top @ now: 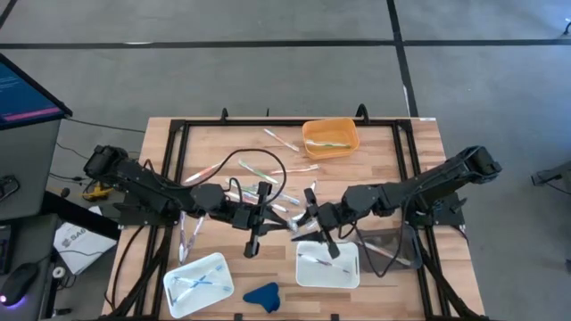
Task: Pick & Place Toothbrushes
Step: Put the violet toothbrush into the right white bin, then put the orange toothbrush into the black bin
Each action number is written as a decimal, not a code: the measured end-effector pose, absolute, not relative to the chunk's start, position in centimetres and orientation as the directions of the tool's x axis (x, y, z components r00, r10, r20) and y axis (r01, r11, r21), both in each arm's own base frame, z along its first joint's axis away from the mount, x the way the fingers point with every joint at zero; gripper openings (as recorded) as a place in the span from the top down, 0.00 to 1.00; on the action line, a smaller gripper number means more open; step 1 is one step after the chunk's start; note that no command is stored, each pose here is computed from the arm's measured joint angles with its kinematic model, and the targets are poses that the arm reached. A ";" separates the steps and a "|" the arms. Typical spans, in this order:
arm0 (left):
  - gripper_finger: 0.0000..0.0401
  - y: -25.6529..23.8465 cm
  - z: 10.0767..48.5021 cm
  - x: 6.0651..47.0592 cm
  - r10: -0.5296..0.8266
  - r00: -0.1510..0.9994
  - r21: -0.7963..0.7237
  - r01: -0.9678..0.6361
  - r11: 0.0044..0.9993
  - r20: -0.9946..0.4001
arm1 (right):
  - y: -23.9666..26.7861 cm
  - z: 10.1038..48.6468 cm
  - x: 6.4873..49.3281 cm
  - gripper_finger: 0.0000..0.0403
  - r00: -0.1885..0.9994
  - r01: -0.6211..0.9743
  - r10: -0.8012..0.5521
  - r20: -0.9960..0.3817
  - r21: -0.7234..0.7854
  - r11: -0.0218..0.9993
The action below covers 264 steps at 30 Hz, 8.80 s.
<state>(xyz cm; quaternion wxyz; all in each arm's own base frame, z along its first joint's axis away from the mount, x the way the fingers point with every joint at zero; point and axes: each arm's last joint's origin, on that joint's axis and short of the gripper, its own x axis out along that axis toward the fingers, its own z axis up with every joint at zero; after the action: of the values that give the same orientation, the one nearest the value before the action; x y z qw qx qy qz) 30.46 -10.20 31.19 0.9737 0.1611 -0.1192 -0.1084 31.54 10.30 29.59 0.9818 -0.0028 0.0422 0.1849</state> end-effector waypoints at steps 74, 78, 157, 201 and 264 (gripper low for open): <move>0.81 -12.1 33.2 23.8 0.238 0.971 0.278 -0.221 0.935 -0.028 | 21.0 24.3 30.8 0.96 0.223 -0.505 0.063 -0.973 -0.061 0.861; 0.81 -12.1 33.2 23.8 0.237 0.971 0.278 -0.220 0.935 -0.028 | 20.8 23.2 31.5 0.97 0.206 -0.479 0.037 -0.978 -0.068 0.875; 0.81 -12.1 33.0 23.8 0.237 0.971 0.285 -0.216 0.934 -0.043 | 19.5 26.7 34.3 0.71 0.250 -0.442 0.052 -0.967 -0.066 0.894; 0.81 -8.5 31.4 25.1 0.377 0.921 0.247 -0.345 0.906 -0.096 | 7.8 33.9 22.1 0.78 0.976 -0.175 0.177 0.129 -0.027 0.984; 0.81 10.6 9.8 37.5 0.314 0.643 0.046 -0.397 0.917 -0.699 | 9.3 35.3 18.1 0.78 0.942 -0.310 0.309 0.132 -0.009 0.951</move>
<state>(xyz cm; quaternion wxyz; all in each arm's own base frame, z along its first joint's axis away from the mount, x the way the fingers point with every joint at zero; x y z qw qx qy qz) 37.54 10.60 9.83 0.9047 -0.0556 0.3740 0.1965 18.13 9.28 35.28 0.9853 0.0058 -0.0662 0.1571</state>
